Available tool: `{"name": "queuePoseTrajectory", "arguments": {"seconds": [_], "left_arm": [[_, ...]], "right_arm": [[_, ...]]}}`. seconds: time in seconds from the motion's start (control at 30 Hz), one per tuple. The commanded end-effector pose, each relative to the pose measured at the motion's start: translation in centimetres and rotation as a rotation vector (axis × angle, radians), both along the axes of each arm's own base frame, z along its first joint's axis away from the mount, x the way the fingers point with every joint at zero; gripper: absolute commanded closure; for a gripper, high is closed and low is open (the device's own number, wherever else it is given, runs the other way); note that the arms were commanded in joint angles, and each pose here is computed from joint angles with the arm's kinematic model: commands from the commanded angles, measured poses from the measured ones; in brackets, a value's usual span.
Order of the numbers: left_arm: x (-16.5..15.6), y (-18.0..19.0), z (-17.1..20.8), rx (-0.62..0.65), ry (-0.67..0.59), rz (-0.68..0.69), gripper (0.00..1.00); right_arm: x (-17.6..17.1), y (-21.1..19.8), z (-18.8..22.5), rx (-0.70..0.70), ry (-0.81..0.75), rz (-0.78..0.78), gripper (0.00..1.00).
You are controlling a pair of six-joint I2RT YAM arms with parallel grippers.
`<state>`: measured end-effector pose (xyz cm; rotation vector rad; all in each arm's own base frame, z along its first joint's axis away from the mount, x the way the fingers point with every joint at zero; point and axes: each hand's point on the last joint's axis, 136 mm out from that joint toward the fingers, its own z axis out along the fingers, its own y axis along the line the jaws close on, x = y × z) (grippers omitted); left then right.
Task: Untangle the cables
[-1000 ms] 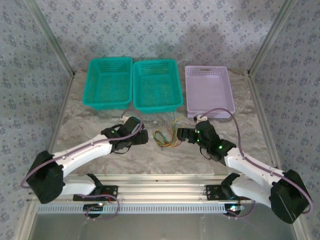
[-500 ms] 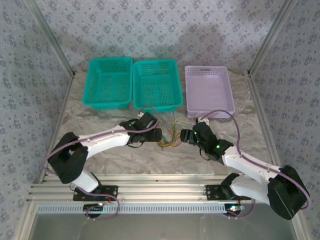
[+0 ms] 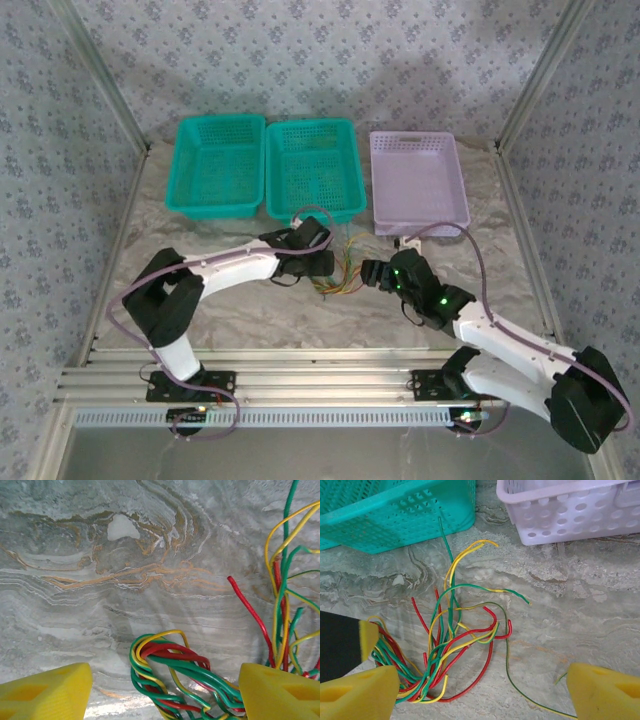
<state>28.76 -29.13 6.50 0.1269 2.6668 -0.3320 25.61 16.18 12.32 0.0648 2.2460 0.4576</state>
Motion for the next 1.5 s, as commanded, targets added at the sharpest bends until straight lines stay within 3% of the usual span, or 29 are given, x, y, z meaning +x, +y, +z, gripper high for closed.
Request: {"name": "queuePoseTrajectory", "arguments": {"seconds": [0.0,0.3,0.63,0.97,1.13,1.47], "left_arm": [[-0.1,-0.6,-0.2,0.030,0.013,-0.029,0.25],[0.5,-1.2,-1.2,0.109,0.011,-0.051,0.31],[1.2,-1.4,-2.1,0.172,0.019,-0.073,0.48],[0.4,-2.0,-2.2,0.207,0.029,-0.107,0.52],[0.0,-1.6,-2.2,0.223,0.030,-0.107,0.57],[-0.6,-0.3,-2.8,0.238,0.029,-0.086,0.68]], "right_arm": [[-0.4,-0.8,0.1,-0.015,-0.016,-0.017,0.11],[-0.9,-0.5,1.0,0.022,-0.054,0.000,0.08],[-1.3,-0.2,1.4,-0.001,-0.074,0.041,0.08],[-1.4,-0.4,1.0,-0.012,-0.075,0.033,0.07],[-1.9,-2.8,-2.5,-0.046,0.094,-0.128,0.07],[-2.2,-3.1,-6.7,-0.033,0.317,-0.233,0.10]]}}
